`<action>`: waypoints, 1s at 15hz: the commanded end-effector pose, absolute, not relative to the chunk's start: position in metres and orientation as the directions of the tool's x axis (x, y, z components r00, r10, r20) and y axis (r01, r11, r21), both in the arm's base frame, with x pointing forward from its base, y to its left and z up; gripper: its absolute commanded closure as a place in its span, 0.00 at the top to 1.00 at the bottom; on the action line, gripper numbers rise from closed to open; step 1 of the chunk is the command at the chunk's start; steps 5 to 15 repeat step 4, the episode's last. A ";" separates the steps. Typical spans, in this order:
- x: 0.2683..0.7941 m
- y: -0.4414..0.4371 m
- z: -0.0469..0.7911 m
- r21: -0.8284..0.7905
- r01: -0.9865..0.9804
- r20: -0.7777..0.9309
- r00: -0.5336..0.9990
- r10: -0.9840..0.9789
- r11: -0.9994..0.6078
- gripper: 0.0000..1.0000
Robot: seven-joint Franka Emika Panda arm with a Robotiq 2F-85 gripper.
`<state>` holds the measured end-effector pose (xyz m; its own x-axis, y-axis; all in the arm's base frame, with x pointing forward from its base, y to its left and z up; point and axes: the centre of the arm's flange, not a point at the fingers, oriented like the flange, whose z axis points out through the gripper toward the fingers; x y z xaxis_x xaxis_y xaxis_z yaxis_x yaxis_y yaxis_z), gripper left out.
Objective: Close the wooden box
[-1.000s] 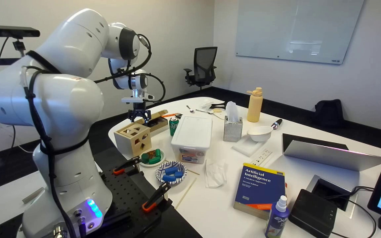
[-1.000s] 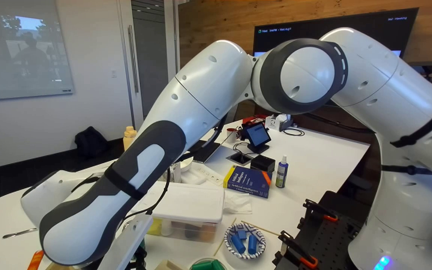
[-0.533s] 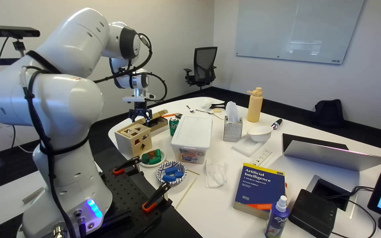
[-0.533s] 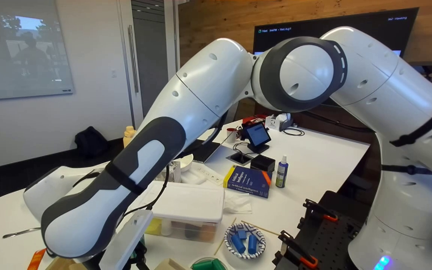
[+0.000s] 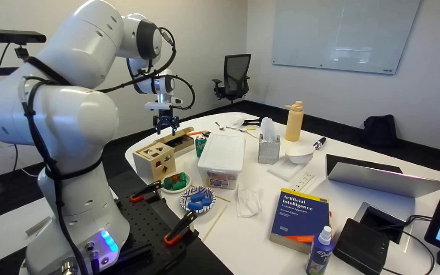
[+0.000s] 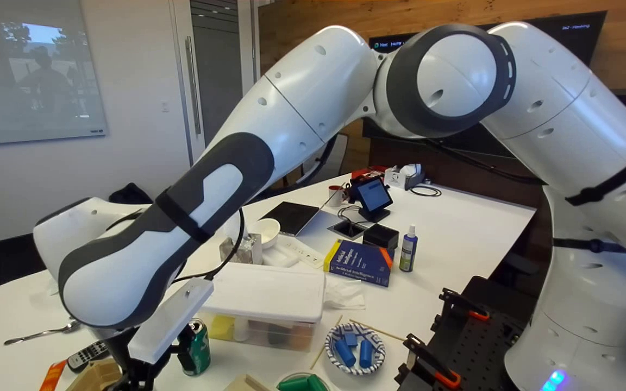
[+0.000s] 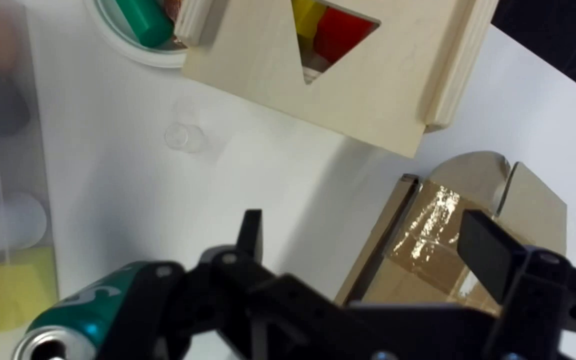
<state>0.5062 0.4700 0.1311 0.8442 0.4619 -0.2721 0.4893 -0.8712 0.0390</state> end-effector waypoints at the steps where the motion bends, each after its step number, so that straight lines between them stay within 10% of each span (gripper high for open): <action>1: 0.492 0.455 0.164 0.057 0.479 -0.219 0.862 0.457 -0.876 1.00; 15: 0.485 0.459 0.172 0.070 0.492 -0.209 0.858 0.469 -0.868 1.00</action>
